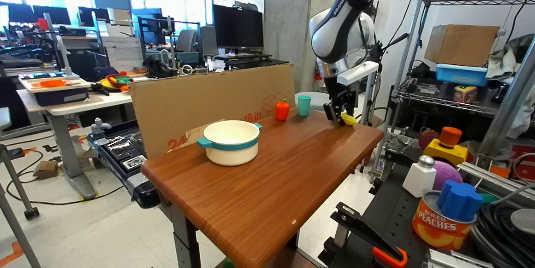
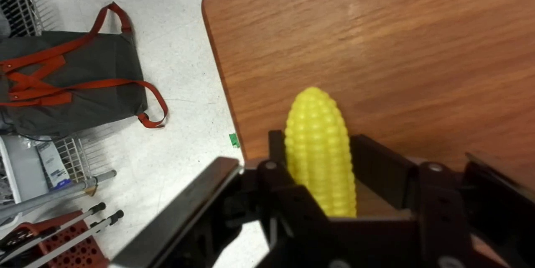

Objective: Move the maize to the right

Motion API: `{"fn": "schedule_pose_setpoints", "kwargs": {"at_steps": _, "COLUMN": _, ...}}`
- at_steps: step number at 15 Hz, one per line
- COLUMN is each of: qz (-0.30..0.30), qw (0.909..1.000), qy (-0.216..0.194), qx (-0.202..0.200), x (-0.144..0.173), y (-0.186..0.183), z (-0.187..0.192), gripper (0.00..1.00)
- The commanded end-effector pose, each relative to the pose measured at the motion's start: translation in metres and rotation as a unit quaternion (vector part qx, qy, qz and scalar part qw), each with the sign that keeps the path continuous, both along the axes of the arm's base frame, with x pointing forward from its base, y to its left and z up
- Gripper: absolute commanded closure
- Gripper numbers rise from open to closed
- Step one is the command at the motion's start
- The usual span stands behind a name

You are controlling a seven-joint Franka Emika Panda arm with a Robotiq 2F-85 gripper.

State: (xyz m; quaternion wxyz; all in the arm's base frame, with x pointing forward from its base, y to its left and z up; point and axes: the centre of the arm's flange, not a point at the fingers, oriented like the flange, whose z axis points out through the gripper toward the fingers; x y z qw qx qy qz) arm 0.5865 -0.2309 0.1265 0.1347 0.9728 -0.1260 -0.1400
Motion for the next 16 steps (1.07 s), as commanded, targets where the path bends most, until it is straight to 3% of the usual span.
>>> {"fn": "schedule_pose_setpoints", "kwargs": {"at_steps": 1, "qz": 0.034, "qw": 0.9993, "qy": 0.008, "qx": -0.013, "x": -0.014, "y": 0.005, "z": -0.003, "gripper": 0.23}}
{"fn": "schedule_pose_setpoints", "kwargs": {"at_steps": 4, "qz": 0.075, "qw": 0.9966, "qy": 0.022, "qx": -0.027, "x": -0.032, "y": 0.017, "z": 0.002, "gripper": 0.01}}
{"fn": "schedule_pose_setpoints", "kwargs": {"at_steps": 7, "qz": 0.142, "qw": 0.9895, "qy": 0.015, "qx": -0.025, "x": -0.064, "y": 0.044, "z": 0.021, "gripper": 0.00}}
{"fn": "schedule_pose_setpoints", "kwargs": {"at_steps": 11, "qz": 0.238, "qw": 0.9708, "qy": -0.031, "qx": -0.008, "x": -0.103, "y": 0.084, "z": 0.051, "gripper": 0.00}}
{"fn": "schedule_pose_setpoints", "kwargs": {"at_steps": 14, "qz": 0.238, "qw": 0.9661, "qy": -0.071, "qx": 0.071, "x": -0.127, "y": 0.104, "z": 0.083, "gripper": 0.00}}
{"fn": "schedule_pose_setpoints", "kwargs": {"at_steps": 15, "qz": 0.224, "qw": 0.9732, "qy": -0.046, "qx": 0.026, "x": -0.083, "y": 0.094, "z": 0.045, "gripper": 0.00}}
{"fn": "schedule_pose_setpoints", "kwargs": {"at_steps": 16, "qz": 0.225, "qw": 0.9726, "qy": -0.049, "qx": 0.033, "x": -0.090, "y": 0.098, "z": 0.053, "gripper": 0.00}}
